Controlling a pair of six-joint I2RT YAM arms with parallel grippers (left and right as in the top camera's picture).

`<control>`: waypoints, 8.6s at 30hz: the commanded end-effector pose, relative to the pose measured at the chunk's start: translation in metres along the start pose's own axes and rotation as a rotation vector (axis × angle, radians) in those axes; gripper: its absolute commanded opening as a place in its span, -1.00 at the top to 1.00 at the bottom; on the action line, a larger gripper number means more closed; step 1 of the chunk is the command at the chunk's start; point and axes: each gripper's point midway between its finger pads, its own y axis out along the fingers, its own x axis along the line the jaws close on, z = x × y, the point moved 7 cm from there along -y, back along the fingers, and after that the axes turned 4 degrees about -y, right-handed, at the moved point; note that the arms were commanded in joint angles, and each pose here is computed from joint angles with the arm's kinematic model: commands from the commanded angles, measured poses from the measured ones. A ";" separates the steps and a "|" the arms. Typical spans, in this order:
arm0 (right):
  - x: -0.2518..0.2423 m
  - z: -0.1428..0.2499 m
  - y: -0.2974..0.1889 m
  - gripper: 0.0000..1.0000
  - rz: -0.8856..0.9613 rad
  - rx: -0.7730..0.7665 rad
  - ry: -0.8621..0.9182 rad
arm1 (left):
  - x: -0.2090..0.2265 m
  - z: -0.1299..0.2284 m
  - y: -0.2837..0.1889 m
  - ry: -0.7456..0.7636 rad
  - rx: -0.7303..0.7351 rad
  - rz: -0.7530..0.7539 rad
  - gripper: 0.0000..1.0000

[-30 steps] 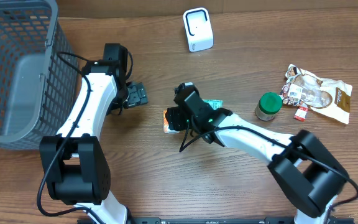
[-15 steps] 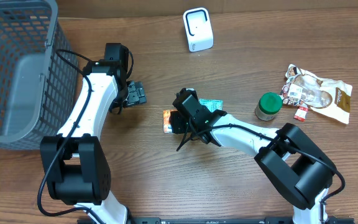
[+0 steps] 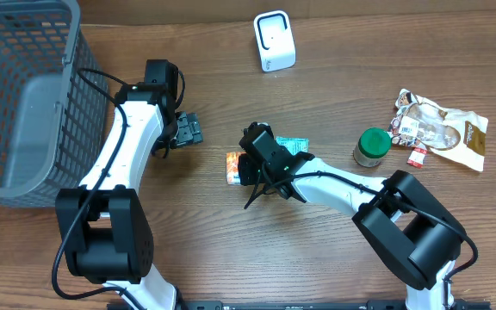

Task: Scan the item barcode
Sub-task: 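Grasp the orange packet with the right gripper, then lift the orange packet up to the white scanner, then hold the orange packet's barcode in front of the scanner, then carry the orange packet down to the right beside the jar, then set the orange packet down and open the right gripper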

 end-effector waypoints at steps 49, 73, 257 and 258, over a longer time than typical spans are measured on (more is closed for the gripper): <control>0.011 -0.016 -0.062 0.93 -0.007 -0.018 -0.055 | 0.002 0.001 -0.004 0.012 -0.014 -0.008 -1.00; 0.012 -0.031 -0.117 0.92 0.060 -0.070 -0.132 | 0.002 0.001 -0.004 0.012 -0.014 -0.008 -0.99; -0.113 -0.058 -0.150 -0.78 0.267 0.246 0.331 | 0.002 0.000 -0.004 0.012 -0.015 -0.008 -1.00; -0.110 -0.056 -0.149 -0.73 0.266 0.252 0.325 | 0.002 0.000 -0.004 0.012 -0.014 -0.008 -0.99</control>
